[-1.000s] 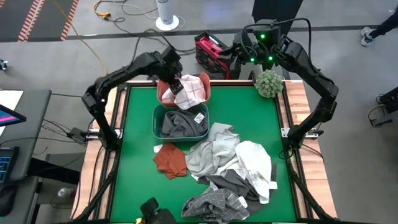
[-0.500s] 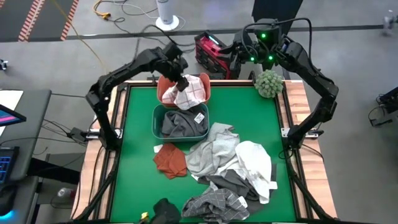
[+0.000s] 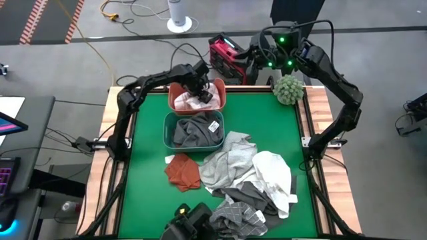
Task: Sort towels by color in basket
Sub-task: Put the white and brown patterned towel into the orange bin
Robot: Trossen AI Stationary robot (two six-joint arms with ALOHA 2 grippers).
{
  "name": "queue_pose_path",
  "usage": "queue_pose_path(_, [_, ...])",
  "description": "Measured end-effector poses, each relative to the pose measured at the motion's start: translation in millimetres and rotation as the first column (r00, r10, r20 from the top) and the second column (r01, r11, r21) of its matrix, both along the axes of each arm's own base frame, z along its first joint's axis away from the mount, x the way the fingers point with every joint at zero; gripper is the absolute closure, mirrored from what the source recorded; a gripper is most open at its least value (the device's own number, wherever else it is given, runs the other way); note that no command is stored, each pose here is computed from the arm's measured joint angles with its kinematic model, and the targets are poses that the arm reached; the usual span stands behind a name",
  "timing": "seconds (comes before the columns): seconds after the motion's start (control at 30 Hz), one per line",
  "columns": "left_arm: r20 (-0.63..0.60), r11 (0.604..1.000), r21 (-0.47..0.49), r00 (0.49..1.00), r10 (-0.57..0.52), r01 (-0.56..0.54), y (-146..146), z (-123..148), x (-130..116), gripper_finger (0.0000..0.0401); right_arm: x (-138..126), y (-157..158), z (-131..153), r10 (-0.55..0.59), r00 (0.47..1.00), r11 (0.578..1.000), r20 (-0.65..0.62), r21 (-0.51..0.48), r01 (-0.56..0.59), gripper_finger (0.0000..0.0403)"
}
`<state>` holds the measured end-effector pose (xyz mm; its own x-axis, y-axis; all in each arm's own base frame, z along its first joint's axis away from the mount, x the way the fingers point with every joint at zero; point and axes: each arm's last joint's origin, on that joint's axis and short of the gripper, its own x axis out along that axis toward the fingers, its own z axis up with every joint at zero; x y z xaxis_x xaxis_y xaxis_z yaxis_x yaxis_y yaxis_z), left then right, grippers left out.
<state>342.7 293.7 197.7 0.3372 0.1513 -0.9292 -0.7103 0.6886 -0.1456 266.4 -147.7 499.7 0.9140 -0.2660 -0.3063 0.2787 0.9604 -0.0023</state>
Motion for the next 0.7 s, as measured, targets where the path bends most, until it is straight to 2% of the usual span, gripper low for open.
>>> queue_pose_path(0.1, [-0.022,0.999,0.016,0.999,-0.038,0.038,-4,1,2,0.0205,2,3,0,0.01,1.0,1.0,0.001,-0.002,-0.01,0.0262])
queue_pose_path(0.17, [-0.004,0.998,0.038,0.999,-0.041,0.041,-5,12,1,0.0205,3,5,0,-0.001,1.0,1.0,-0.003,-0.01,0.001,0.0262])
queue_pose_path(0.33, [0.091,0.982,0.172,0.991,-0.1,0.083,-8,70,-7,0.0205,4,7,0,-0.001,1.0,1.0,-0.006,-0.018,0.001,0.0262])
queue_pose_path(0.43, [0.099,0.949,0.277,0.978,-0.183,0.149,-15,100,-16,0.0205,4,7,0,-0.001,1.0,1.0,-0.005,-0.02,0.001,0.0262])
queue_pose_path(0.53, [0.075,0.889,0.42,0.969,-0.235,0.183,-19,122,-19,0.0205,4,7,1,0.002,1.0,0.999,-0.004,-0.032,-0.003,0.0262])
queue_pose_path(0.63, [0.094,0.849,0.504,0.967,-0.236,0.158,-13,129,-17,0.0205,4,6,1,0.003,1.0,0.999,0.002,-0.039,-0.003,0.0262])
queue_pose_path(0.7, [0.102,0.851,0.505,0.97,-0.221,0.141,-7,119,-13,0.0205,4,6,2,0.003,1.0,0.999,0.004,-0.039,-0.003,0.0262])
